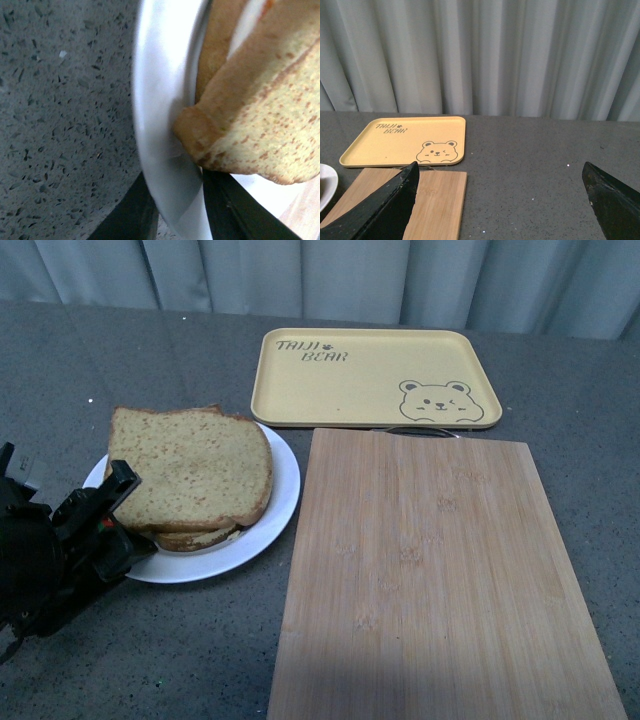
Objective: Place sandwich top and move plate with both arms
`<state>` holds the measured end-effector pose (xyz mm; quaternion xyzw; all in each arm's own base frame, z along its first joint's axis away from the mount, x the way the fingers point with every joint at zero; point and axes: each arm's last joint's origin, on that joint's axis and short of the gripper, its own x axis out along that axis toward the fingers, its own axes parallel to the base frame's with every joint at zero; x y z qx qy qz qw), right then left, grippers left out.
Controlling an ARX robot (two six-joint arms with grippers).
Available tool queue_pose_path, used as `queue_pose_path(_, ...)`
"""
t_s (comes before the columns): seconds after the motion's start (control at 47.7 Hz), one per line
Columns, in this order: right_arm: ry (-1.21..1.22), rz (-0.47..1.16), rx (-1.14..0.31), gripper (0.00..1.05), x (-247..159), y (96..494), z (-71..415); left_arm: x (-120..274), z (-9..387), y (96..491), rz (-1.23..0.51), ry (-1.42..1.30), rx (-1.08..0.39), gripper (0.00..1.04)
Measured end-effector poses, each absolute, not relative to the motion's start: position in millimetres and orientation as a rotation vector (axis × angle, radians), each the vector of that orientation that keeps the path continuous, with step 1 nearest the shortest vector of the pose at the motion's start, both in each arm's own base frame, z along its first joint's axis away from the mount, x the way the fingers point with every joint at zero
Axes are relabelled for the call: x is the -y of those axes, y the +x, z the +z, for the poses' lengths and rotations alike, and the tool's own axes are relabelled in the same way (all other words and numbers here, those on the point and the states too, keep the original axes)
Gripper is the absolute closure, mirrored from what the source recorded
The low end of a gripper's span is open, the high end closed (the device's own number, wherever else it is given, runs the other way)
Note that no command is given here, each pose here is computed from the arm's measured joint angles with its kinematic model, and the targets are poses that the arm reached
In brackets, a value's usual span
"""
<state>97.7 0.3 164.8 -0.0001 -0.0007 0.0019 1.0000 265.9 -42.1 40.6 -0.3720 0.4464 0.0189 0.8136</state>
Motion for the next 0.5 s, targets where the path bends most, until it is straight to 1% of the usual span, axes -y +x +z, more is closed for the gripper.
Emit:
queue_pose_path(0.21, 0.0, 0.004, 0.002, 0.09, -0.3, 97.7, 164.8, 39.6, 43.1, 271.9, -0.003, -0.924, -0.921, 1.0)
queue_pose_path(0.357, 0.0, 0.004, 0.002, 0.09, -0.3, 97.7, 164.8, 37.8, 40.9, 267.3, -0.032, -1.027, -0.902, 1.0)
queue_pose_path(0.503, 0.0, 0.004, 0.002, 0.09, -0.3, 97.7, 164.8, 37.5, 47.8, 263.8, -0.089, -1.175, -0.808, 1.01)
